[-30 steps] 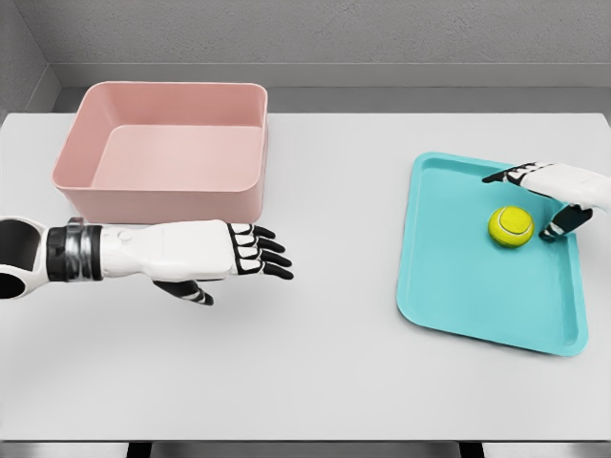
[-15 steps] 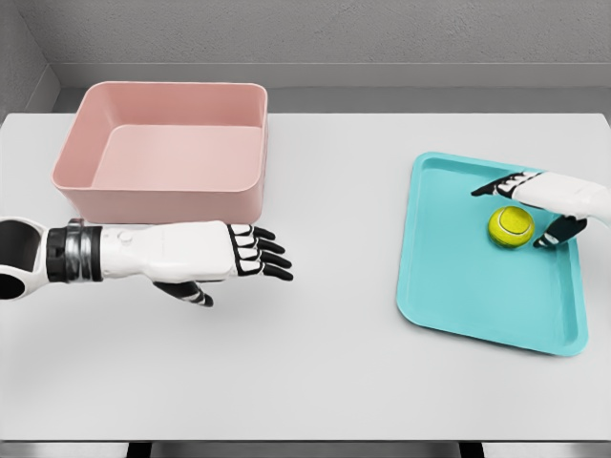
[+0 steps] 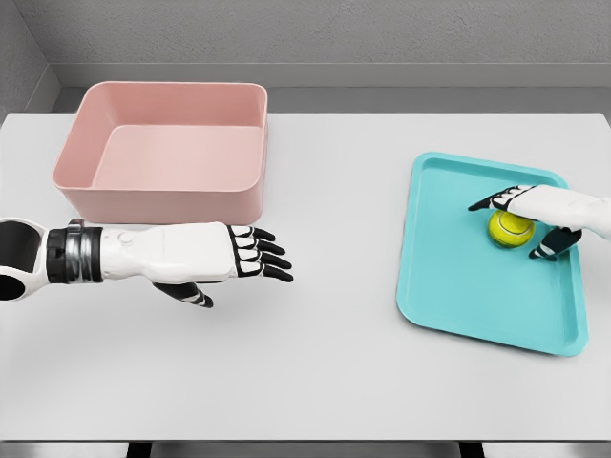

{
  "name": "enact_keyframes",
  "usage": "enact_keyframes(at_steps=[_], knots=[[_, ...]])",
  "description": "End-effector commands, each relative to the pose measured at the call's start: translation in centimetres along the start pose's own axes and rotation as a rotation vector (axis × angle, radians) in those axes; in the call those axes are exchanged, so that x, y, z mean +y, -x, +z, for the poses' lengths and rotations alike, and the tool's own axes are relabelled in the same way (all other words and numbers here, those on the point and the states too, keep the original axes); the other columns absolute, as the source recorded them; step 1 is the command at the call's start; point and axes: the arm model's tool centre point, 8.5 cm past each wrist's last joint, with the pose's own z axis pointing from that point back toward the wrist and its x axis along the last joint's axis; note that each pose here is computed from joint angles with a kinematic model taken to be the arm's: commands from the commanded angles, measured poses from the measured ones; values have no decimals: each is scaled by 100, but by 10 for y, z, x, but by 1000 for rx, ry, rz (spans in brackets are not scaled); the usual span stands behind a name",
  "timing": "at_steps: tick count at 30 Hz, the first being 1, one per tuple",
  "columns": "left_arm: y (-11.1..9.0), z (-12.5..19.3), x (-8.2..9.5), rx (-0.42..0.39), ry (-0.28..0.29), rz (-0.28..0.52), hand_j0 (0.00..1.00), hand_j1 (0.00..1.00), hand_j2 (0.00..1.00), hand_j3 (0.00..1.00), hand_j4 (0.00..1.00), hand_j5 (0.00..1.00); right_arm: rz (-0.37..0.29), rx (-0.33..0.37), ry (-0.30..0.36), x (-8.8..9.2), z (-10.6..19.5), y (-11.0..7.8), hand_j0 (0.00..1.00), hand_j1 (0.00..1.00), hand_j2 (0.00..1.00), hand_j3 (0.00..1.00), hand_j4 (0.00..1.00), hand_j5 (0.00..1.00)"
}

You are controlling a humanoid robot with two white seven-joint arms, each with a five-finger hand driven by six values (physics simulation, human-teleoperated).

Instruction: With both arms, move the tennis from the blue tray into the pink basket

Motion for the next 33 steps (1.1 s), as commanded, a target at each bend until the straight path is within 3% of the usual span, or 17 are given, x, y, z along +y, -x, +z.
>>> enact_keyframes(at_steps=[1,8,20,28,33], knots=[[0,0,1,0,-5,5,100,100,100,100,100,100,-4,0,3,0,0,0,91,91,91,91,91,91],[0,1,1,1,-4,5,100,100,100,100,100,100,-7,5,-1,1,1,2,80,80,80,80,80,80],[0,0,0,2,-4,4,100,100,100,100,100,100,-10,0,-19,8,-2,0,53,53,53,53,53,53],[1,1,0,3,-3,4,100,100,100,100,100,100,-9,-9,26,-9,3,0,53,53,53,53,53,53],[1,1,0,3,-3,4,100,100,100,100,100,100,15,-65,62,-22,5,-6,53,53,53,53,53,53]])
